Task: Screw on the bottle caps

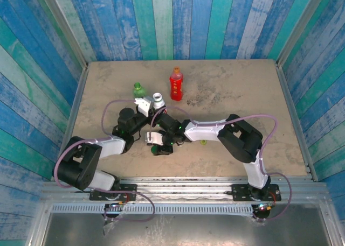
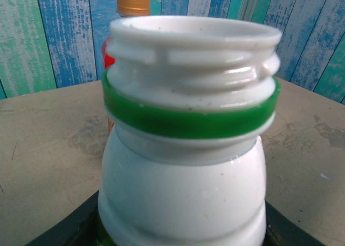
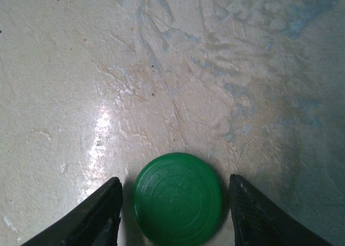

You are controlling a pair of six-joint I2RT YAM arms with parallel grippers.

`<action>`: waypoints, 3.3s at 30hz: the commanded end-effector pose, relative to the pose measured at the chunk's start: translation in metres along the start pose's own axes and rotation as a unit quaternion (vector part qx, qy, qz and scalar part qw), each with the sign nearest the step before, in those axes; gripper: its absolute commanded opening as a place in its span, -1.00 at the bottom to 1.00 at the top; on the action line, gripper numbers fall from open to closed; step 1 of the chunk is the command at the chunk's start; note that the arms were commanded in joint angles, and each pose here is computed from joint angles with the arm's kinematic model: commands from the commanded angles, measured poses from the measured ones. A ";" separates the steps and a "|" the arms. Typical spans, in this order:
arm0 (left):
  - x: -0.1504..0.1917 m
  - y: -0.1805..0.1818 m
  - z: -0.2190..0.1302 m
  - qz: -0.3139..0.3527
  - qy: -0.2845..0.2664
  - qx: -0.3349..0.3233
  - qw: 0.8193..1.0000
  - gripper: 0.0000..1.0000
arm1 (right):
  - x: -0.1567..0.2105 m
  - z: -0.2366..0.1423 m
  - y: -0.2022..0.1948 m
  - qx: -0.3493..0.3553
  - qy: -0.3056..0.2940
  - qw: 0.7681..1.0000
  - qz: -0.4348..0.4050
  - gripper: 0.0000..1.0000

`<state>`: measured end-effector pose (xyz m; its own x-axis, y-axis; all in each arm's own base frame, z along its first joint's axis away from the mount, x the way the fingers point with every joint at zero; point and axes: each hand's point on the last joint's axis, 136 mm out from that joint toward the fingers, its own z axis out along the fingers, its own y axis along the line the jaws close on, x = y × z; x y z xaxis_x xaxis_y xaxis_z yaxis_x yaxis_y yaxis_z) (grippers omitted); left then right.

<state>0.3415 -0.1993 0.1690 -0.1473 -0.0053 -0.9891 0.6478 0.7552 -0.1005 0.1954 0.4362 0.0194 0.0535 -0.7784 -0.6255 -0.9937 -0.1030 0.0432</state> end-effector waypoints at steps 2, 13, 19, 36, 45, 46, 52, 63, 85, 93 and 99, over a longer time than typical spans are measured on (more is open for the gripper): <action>-0.021 -0.006 -0.004 0.019 -0.027 0.012 0.999 0.03 | 0.013 0.004 0.009 -0.028 0.022 0.999 0.013 -0.07; -0.019 -0.012 -0.003 0.026 -0.023 0.032 0.999 0.04 | 0.020 -0.020 0.000 0.011 0.009 0.999 0.043 -0.25; -0.016 -0.019 -0.002 0.032 -0.025 0.053 0.998 0.06 | 0.048 -0.059 -0.015 0.073 -0.004 0.990 0.121 -0.26; 0.025 -0.100 -0.001 0.049 0.006 0.200 0.979 0.08 | 0.221 -0.186 -0.093 0.385 -0.001 0.764 0.518 -0.28; 0.054 -0.115 0.000 0.080 0.011 0.256 0.963 0.09 | 0.236 -0.197 -0.091 0.401 0.002 0.741 0.538 -0.14; 0.056 -0.114 0.001 0.082 0.009 0.255 0.964 0.09 | 0.234 -0.198 -0.091 0.401 0.000 0.743 0.536 -0.09; 0.059 -0.115 -0.004 0.083 -0.008 0.258 0.963 0.12 | 0.211 -0.213 -0.092 0.401 -0.028 0.758 0.514 0.34; 0.055 -0.115 -0.006 0.080 -0.020 0.255 0.963 0.45 | 0.190 -0.223 -0.091 0.402 -0.053 0.772 0.490 0.57; 0.042 -0.110 -0.002 0.070 -0.052 0.256 0.963 0.30 | 0.192 -0.220 -0.088 0.396 -0.056 0.769 0.499 0.57; 0.042 -0.111 -0.001 0.070 -0.051 0.260 0.962 0.10 | 0.193 -0.228 -0.088 0.411 -0.068 0.753 0.510 0.56; 0.041 -0.110 -0.002 0.069 -0.055 0.258 0.962 0.05 | 0.202 -0.236 -0.087 0.431 -0.064 0.720 0.541 0.50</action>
<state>0.2609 -0.2805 0.1423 0.0260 -0.0153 -0.9995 0.9421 0.3349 0.0194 0.3202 0.1527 0.0778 -0.7261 -0.0853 -0.6823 -0.2105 0.9722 0.1024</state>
